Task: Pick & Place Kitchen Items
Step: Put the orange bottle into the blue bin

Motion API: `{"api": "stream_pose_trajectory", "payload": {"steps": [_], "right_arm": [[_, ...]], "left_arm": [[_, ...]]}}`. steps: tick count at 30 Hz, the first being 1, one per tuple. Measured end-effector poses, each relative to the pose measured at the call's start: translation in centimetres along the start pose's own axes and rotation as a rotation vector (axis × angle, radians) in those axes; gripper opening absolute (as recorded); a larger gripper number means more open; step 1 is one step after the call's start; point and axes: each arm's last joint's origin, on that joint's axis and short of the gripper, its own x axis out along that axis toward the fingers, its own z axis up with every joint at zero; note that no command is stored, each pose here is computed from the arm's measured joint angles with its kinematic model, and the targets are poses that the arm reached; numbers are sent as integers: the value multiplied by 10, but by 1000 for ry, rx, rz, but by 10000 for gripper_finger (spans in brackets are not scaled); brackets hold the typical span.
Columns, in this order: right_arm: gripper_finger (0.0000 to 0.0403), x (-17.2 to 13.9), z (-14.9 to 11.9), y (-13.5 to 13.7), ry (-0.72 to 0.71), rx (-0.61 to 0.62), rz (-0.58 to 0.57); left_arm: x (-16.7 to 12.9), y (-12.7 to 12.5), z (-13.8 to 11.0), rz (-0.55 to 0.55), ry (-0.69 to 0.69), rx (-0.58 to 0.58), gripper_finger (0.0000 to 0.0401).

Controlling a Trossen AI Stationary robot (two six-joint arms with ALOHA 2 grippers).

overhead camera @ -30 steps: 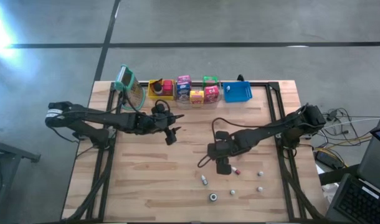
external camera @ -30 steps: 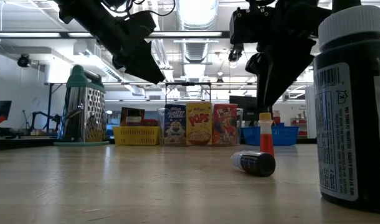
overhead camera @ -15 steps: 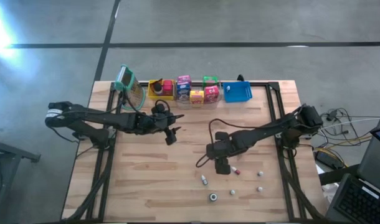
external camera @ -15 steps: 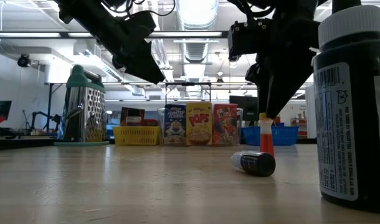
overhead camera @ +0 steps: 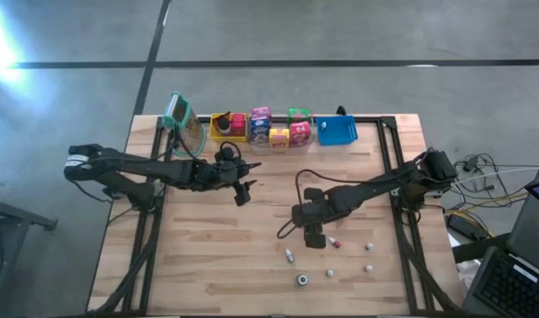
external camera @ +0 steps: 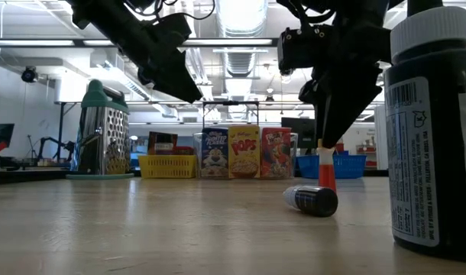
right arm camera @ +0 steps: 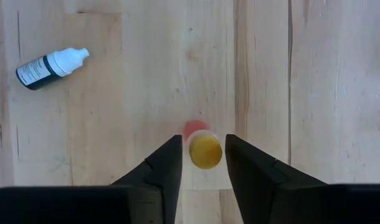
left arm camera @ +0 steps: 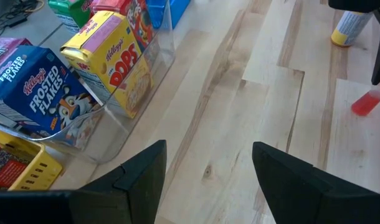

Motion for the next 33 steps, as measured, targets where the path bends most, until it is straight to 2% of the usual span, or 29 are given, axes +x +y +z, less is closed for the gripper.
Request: {"api": "stream_pose_trajectory", "payload": {"steps": [12, 20, 27, 33], "right_arm": [[62, 0, 0, -1, 0, 2, -3], [72, -7, -3, -8, 23, 10, -16], [60, -44, -8, -43, 12, 80, -98], [70, -88, -18, -90, -82, 184, -166]], "left_arm": [[0, 0, 0, 0, 0, 0, 243], [0, 0, 0, 0, 0, 0, 243], [0, 0, 0, 0, 2, 1, 243], [0, 0, 0, 0, 1, 1, 243]]}}
